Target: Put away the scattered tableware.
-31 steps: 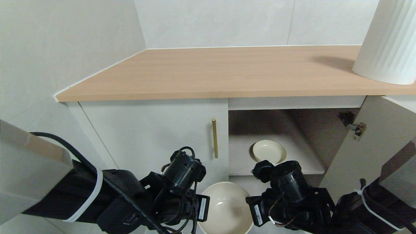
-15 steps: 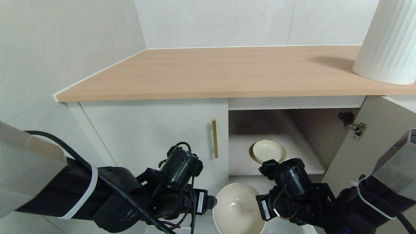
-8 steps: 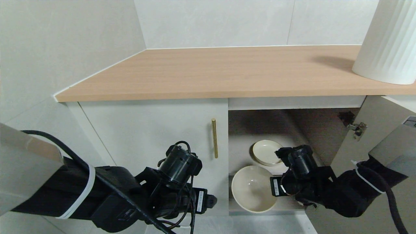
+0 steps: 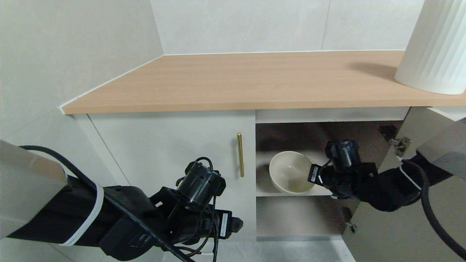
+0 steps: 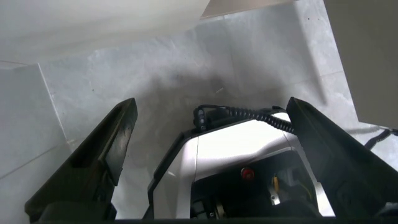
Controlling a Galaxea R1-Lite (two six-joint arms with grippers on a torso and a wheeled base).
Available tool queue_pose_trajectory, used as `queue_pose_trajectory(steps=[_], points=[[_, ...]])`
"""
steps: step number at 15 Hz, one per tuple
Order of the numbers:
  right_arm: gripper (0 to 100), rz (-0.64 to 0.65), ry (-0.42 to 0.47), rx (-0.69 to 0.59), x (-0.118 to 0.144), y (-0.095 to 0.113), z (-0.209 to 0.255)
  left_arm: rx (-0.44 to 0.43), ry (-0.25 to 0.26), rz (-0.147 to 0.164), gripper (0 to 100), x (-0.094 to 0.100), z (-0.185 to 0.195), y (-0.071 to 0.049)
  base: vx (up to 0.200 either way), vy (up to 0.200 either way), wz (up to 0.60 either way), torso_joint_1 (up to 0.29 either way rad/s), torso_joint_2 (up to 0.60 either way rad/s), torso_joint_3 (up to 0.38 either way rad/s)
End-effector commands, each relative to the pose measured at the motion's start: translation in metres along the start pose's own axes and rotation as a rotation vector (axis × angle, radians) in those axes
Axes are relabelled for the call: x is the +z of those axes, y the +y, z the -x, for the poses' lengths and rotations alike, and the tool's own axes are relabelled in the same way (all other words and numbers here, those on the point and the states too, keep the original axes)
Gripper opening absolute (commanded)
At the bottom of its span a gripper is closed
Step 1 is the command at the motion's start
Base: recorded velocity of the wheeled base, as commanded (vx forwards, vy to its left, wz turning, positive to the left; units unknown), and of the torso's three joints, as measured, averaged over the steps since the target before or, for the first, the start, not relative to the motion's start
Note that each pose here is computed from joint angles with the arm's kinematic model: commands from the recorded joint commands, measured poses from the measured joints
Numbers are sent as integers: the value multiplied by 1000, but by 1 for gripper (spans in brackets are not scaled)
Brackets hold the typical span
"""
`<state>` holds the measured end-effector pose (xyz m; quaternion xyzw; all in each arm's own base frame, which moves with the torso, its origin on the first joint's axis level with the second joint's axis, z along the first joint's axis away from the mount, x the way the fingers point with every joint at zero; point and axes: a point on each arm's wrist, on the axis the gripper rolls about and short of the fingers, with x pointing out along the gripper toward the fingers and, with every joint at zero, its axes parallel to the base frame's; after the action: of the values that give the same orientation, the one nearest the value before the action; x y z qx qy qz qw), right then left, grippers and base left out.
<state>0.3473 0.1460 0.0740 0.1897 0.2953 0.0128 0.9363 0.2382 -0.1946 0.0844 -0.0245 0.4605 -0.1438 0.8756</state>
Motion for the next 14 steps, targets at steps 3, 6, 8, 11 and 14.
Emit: queue_pose_trajectory(steps=[3, 6, 8, 11, 14], points=[[0, -83, -86, -113, 11, -8, -35, 0, -1, -1, 100, 0, 0, 0, 0, 0, 0, 0, 0, 0], [0, -115, -105, -144, 15, -15, -46, 0, 1, -1, 100, 0, 0, 0, 0, 0, 0, 0, 0, 0], [0, -137, -131, -174, 21, -22, -52, 0, 1, -1, 100, 0, 0, 0, 0, 0, 0, 0, 0, 0], [0, -139, -135, -189, 20, -24, -57, 1, 2, -1, 100, -1, 0, 0, 0, 0, 0, 0, 0, 0], [0, -137, -133, -190, 19, -24, -63, 1, 2, -1, 100, -1, 0, 0, 0, 0, 0, 0, 0, 0]])
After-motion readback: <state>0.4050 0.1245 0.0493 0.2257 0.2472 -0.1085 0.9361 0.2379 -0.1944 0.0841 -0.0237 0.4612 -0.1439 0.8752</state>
